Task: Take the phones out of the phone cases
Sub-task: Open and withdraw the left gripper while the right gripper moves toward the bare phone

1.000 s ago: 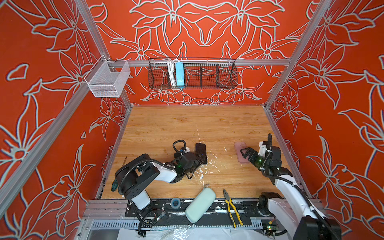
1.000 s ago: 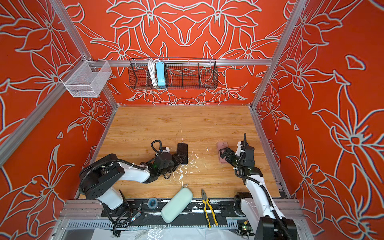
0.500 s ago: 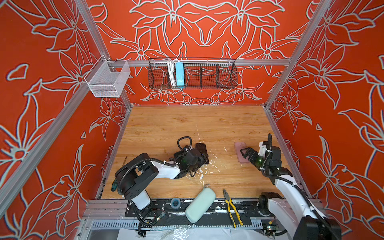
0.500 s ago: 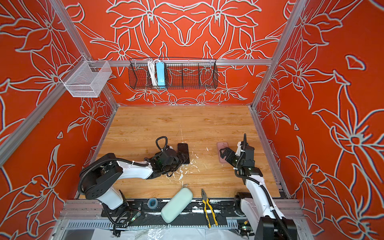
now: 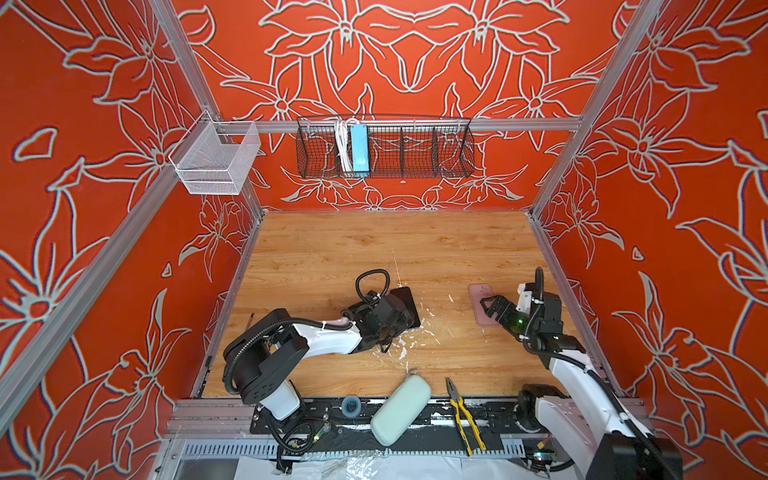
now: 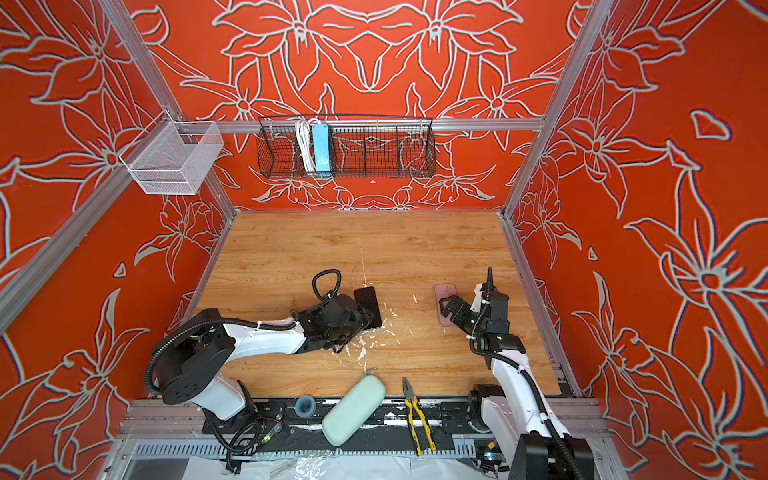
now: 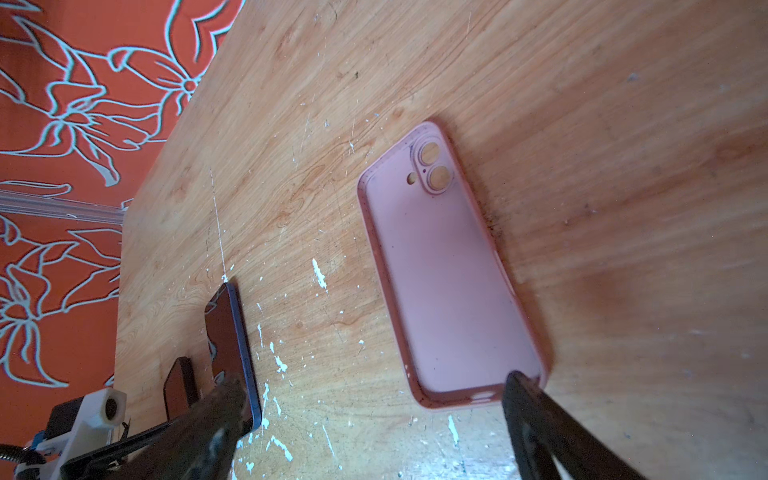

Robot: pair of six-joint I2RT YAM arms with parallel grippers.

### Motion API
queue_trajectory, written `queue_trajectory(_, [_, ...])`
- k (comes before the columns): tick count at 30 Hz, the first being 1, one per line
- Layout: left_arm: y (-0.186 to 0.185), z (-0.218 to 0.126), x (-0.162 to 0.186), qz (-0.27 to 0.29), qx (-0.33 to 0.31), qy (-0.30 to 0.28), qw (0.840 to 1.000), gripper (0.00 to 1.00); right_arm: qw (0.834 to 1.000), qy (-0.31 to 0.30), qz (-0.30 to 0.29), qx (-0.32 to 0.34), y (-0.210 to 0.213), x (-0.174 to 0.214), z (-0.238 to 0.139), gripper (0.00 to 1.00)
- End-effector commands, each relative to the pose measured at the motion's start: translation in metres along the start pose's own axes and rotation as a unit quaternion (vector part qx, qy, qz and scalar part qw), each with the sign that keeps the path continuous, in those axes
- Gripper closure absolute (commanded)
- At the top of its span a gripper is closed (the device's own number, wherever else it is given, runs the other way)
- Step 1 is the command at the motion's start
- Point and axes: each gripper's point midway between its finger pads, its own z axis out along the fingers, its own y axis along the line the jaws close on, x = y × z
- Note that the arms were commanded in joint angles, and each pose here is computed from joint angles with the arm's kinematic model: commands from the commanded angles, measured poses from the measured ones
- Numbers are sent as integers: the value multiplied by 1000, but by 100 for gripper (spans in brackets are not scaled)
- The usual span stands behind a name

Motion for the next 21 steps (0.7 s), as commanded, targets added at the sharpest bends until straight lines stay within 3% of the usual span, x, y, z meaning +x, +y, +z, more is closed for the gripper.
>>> queue_trajectory(1, [10, -6, 0, 9, -31, -5, 999, 25, 1000, 16, -17, -3, 8, 1, -2, 2])
queue_trajectory(3, [3, -11, -3, 14, -24, -11, 1000, 24, 999, 23, -34, 2, 12, 2, -3, 2])
queue_trajectory(6, [-16, -26, -13, 34, 2, -32, 999, 8, 997, 31, -70, 7, 24, 6, -3, 2])
queue_trajectory(9, [-38, -49, -28, 63, 29, -65, 995, 1, 994, 37, -106, 0, 42, 11, -2, 2])
queue_trajectory(14, [-45, -88, -63, 85, 34, -108, 990, 3, 986, 57, -158, 2, 67, 22, 7, 2])
queue_trajectory(21, [-13, -162, -141, 61, 26, -166, 984, 3, 967, 81, -240, -5, 118, 60, 25, 2])
